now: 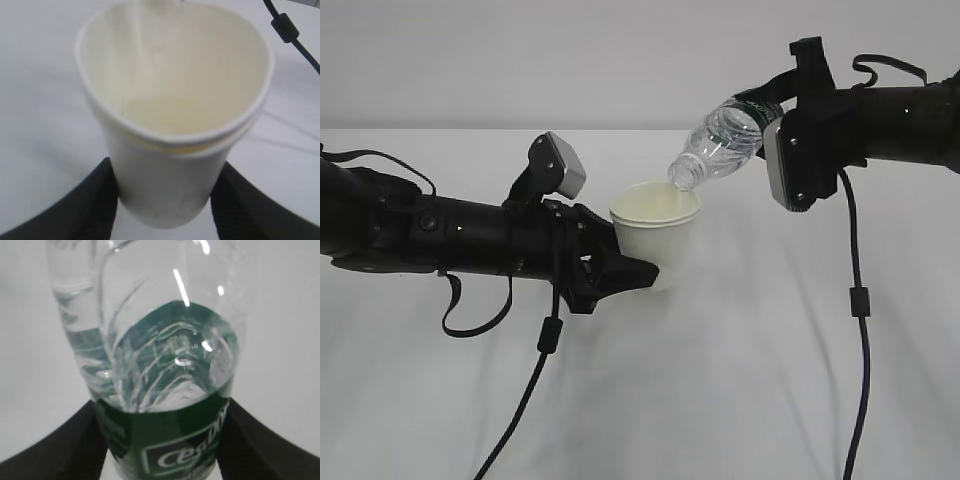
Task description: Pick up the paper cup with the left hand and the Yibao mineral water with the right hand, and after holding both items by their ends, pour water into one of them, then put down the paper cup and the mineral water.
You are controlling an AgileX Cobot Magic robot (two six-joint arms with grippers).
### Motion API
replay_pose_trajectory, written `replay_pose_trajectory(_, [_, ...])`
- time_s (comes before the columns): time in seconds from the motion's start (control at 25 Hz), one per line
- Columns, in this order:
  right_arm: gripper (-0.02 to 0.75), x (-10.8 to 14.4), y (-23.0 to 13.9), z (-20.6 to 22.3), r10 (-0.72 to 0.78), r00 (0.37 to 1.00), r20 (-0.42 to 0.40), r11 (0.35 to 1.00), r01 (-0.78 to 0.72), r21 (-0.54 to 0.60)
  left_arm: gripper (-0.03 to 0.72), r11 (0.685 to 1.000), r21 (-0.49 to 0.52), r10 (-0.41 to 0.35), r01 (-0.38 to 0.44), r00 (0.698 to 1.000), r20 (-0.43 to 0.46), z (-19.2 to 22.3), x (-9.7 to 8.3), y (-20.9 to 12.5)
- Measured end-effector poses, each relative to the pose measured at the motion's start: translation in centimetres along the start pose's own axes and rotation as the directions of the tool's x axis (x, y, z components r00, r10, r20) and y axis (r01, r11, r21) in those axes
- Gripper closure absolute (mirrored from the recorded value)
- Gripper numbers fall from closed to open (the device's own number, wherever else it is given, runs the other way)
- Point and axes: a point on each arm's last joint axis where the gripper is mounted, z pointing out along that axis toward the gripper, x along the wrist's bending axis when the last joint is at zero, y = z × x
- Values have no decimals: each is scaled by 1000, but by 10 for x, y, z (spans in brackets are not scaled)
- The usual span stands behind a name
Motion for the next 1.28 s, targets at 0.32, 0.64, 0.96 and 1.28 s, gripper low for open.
replay_pose_trajectory(0.32, [283, 0, 0, 0, -5, 1000, -2, 1000, 5, -2, 295, 1000, -2, -3, 3, 1000, 1, 0, 0, 0])
replay_pose_trajectory(0.64, [291, 0, 0, 0, -5, 1000, -2, 1000, 5, -2, 295, 1000, -1, 2, -2, 1000, 16, 3, -5, 1])
replay_pose_trajectory(0.96, [292, 0, 0, 0, -5, 1000, -2, 1000, 5, -2, 295, 1000, 6, 8, -8, 1000, 24, 6, -8, 1])
replay_pose_trajectory(1.28, [292, 0, 0, 0, -15, 1000, -4, 1000, 15, -5, 295, 1000, 6, 8, -8, 1000, 24, 6, -8, 1])
